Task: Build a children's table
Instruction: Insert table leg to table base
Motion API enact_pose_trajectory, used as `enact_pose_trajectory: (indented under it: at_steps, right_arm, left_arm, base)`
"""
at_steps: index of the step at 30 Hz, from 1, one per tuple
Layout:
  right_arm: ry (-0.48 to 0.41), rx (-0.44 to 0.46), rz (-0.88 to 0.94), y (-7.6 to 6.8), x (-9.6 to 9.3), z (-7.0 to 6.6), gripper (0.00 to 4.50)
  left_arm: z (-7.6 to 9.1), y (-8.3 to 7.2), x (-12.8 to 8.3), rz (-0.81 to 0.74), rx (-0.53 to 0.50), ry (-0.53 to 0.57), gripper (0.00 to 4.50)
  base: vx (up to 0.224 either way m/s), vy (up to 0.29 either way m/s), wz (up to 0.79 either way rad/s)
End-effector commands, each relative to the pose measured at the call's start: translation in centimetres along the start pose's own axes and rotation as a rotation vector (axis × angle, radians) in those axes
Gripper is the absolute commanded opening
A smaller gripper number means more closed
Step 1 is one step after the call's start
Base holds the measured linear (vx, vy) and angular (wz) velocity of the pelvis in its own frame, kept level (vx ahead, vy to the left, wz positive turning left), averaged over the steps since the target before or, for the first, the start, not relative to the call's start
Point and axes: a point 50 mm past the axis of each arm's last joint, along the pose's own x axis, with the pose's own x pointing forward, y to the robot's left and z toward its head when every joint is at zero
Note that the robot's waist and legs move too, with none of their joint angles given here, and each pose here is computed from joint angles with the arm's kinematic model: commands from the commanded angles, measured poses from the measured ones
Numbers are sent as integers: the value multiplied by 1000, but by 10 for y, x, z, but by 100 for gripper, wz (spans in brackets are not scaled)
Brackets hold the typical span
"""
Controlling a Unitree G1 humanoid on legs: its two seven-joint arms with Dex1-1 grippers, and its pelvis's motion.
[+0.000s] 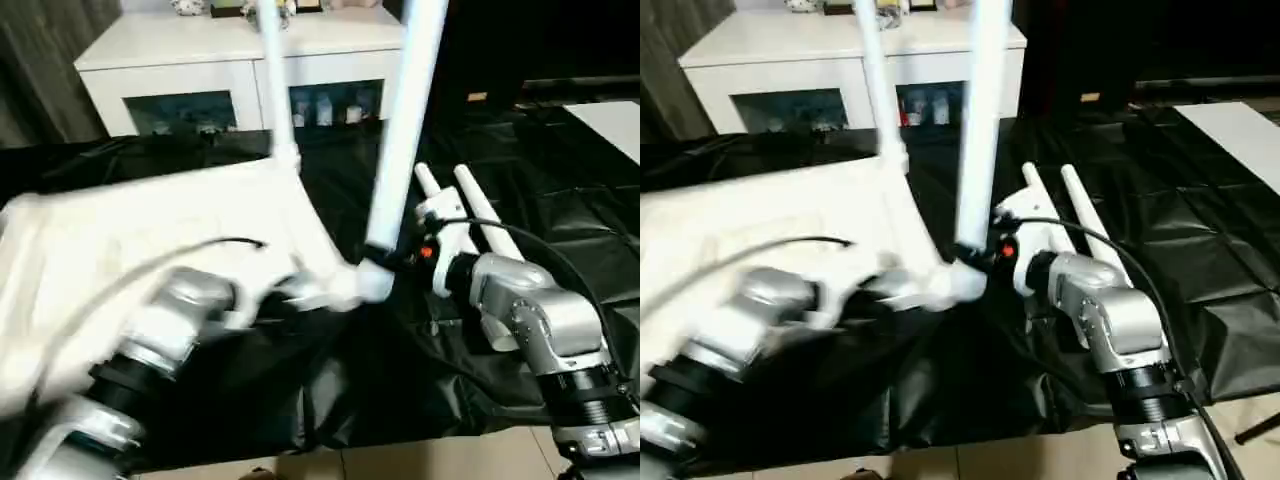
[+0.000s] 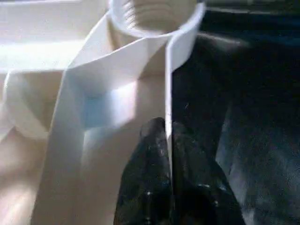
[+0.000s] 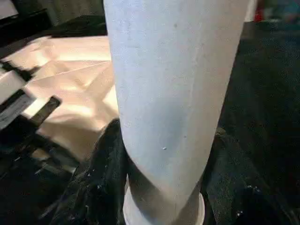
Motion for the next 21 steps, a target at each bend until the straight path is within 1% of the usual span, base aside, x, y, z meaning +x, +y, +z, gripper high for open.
enact_pose_trajectory:
  at_steps: [1,2,5,6,8,11,14,16,17,19,21]
  right_arm:
    - [-63,-68,-25,-5,0,15,185]
    - [-69,-94,-24,-5,1,15,185]
    - [-80,-54,-38,-7,1,14,185]
    - [-88,-33,-26,-7,1,14,185]
    - [-89,-32,-23,-7,1,14,185]
    - [-104,14,86,2,5,13,185]
    - [-115,38,139,5,8,11,185]
    - [-108,55,156,4,13,6,185]
    - [-108,55,156,4,13,6,185]
    - [-88,75,150,-1,20,-2,185]
    - [-84,79,148,-2,22,-4,184]
  left_arm:
    - [-1,0,0,51,4,17,3]
    - [1,1,1,72,7,29,0]
    - [4,-3,4,73,-2,10,0]
    - [4,-5,5,73,19,3,0]
    - [4,-5,6,73,23,2,0]
    - [4,-7,7,62,49,-32,0]
    - [4,-7,7,64,46,-42,0]
    - [6,-7,6,61,53,-50,0]
    - [6,-7,6,61,53,-50,0]
    - [6,-7,4,59,52,-52,0]
    - [6,-7,3,57,52,-55,0]
  base:
    - [0,0,0]
    - [0,0,0]
    - [0,0,0]
    - [0,0,0]
    - [0,0,0]
    - [0,0,0]
    - [0,0,0]
    - [0,0,0]
    - [0,0,0]
    - [0,0,0]
    - [0,0,0]
